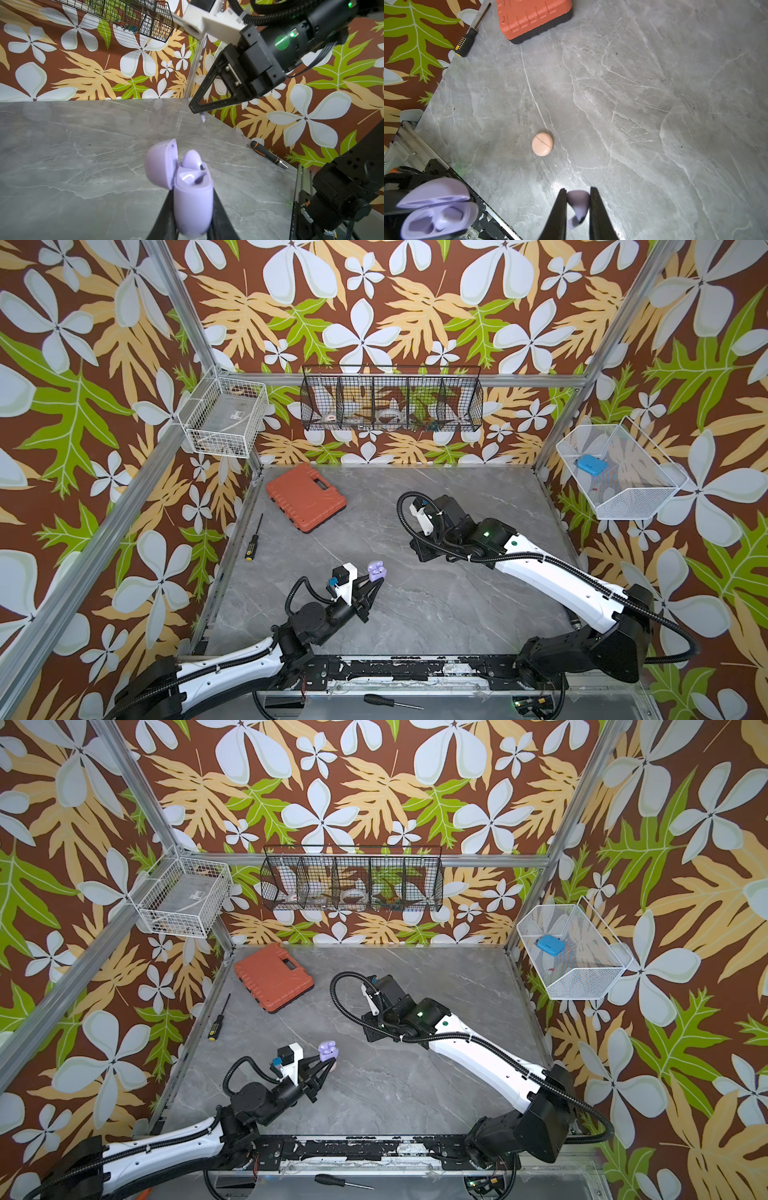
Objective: Insert wireless bluetooth earbuds into charging case
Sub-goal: Insert the wireless bluetooth earbud into the charging case.
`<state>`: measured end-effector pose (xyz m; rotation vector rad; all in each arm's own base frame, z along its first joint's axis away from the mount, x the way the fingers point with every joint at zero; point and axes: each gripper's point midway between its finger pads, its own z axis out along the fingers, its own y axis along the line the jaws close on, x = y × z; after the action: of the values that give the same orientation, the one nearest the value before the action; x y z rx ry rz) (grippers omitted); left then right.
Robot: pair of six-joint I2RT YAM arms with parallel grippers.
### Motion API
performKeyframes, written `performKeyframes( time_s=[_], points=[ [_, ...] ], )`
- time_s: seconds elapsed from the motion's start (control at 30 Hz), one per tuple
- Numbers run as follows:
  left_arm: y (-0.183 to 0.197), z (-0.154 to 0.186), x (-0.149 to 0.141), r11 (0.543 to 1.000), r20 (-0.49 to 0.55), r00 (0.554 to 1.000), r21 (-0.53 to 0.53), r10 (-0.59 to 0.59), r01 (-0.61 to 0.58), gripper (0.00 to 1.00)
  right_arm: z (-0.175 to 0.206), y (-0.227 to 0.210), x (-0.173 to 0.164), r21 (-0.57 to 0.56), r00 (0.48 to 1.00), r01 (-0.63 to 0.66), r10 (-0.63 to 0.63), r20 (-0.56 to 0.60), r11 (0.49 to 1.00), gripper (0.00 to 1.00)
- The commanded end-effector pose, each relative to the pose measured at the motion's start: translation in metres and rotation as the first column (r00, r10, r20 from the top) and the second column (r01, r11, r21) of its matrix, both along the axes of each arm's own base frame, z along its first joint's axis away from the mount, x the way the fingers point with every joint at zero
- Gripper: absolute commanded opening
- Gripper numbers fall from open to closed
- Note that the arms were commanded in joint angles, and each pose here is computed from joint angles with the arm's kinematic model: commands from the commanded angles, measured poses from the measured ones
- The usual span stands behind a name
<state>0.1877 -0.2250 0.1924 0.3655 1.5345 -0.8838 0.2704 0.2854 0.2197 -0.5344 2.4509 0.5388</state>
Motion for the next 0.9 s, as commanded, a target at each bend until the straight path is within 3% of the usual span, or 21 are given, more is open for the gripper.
performKeyframes(
  time_s=[0.0,0.87],
  points=[
    [-0.002,0.022,0.001,0.996,0.044,0.999,-0.090,-0.001,0.005,0.00,0.012,0.008,-0.001,0.039,0.999,-0.030,0.029,0.031,0.999,0.17],
    [-0.026,0.019,-0.002,0.991,0.041,0.995,-0.091,-0.093,0.096,0.00,0.047,0.063,-0.047,0.133,0.970,-0.210,0.189,0.155,0.969,0.17]
  ],
)
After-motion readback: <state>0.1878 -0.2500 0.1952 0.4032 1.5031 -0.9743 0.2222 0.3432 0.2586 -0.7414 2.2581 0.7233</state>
